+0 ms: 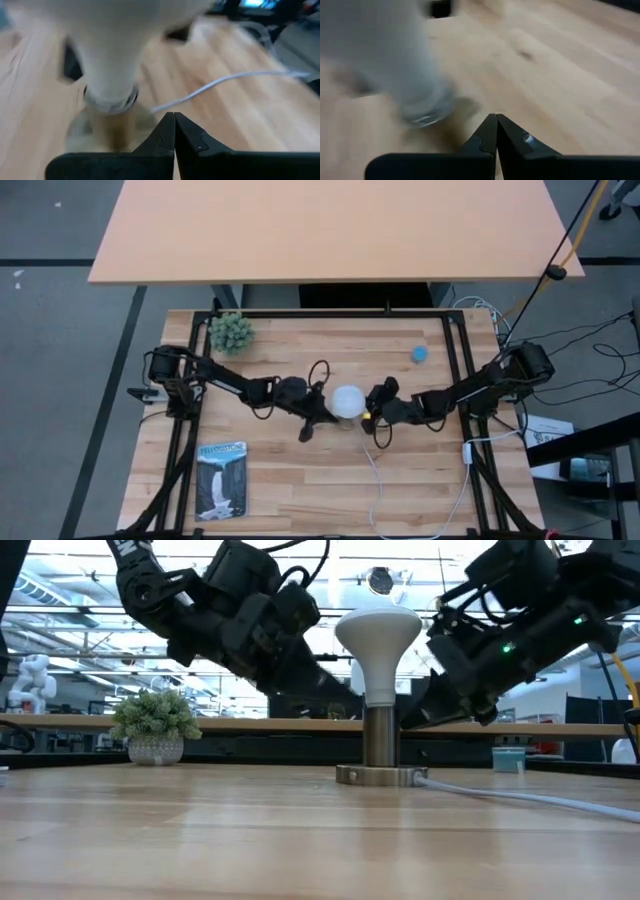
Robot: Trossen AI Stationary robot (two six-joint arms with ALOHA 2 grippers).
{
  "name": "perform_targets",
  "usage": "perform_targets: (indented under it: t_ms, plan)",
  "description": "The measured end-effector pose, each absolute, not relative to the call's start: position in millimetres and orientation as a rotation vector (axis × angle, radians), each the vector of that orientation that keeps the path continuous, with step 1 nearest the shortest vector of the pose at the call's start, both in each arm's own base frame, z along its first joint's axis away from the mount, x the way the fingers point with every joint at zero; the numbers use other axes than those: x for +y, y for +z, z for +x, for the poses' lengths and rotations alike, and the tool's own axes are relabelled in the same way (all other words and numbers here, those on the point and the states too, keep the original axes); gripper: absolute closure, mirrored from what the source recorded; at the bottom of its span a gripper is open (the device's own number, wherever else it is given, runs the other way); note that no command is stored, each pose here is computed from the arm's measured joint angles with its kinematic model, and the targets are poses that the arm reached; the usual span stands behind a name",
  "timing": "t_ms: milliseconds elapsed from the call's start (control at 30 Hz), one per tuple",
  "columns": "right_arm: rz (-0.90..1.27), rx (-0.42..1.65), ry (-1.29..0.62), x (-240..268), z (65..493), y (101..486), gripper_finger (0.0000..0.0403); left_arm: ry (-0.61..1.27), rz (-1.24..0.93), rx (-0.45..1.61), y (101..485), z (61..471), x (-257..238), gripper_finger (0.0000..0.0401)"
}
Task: Screw lightbulb
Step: Remove the white lightbulb from the lamp
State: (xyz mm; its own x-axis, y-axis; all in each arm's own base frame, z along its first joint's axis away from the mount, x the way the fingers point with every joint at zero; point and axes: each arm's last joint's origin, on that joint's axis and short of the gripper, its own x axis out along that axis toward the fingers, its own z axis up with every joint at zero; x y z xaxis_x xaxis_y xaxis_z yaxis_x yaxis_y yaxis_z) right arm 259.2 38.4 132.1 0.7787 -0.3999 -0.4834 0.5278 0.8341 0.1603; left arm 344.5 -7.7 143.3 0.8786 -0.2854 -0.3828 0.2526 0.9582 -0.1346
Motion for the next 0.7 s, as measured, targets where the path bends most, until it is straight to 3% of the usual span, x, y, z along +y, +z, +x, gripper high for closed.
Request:
perform_targets:
  t_ms: [400,700]
  plan:
    - [0.313,0.381,-0.304,66.6,260.1,144.9,0.0403,-0.118,-0.090,0.405,143.2,344.1,25.4,0.0401]
    - [0.257,0.449,-0.298,65.9,256.6,141.1,0.0403,-0.114,-0.116,0.428,141.2,343.1,26.4,0.0401]
